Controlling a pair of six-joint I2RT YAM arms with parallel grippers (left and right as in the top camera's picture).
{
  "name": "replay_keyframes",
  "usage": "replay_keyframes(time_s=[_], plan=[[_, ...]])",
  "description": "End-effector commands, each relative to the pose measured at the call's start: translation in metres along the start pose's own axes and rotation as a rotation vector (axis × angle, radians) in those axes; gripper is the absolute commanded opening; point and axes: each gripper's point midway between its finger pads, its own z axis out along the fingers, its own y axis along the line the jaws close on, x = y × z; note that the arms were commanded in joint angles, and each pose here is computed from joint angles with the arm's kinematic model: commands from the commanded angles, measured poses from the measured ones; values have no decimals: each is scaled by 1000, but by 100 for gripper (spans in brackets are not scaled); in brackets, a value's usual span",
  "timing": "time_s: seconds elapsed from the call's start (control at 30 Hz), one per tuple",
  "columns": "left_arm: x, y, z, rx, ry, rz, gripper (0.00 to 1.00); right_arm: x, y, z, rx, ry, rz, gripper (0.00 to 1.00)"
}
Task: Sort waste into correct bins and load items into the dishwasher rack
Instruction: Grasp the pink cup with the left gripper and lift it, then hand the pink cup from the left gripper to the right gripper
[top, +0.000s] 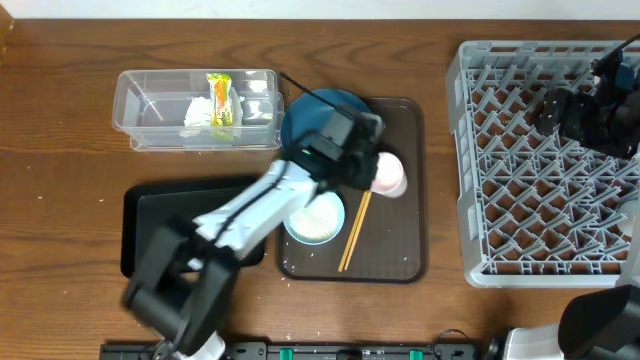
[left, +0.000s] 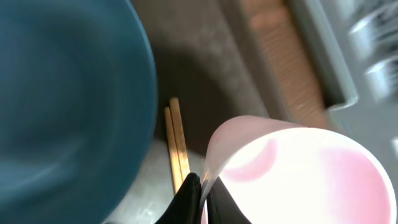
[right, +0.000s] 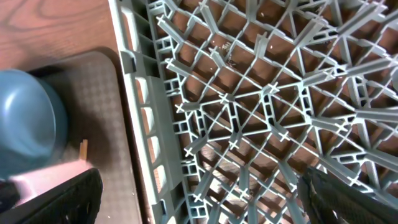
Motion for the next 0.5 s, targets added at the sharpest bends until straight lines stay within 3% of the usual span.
replay_keyframes(time_s=[0.0, 0.23, 0.47], plan=[[-39, -5, -54, 141, -106, -125, 6, 0, 20, -1, -102, -7, -122, 99], [-74, 7, -114, 548, -113, -414, 7, 23, 128, -21, -723, -111, -531, 99], [-79, 10, -133, 673, -54, -558, 6, 64, 199, -24, -1033, -137, -724, 99]])
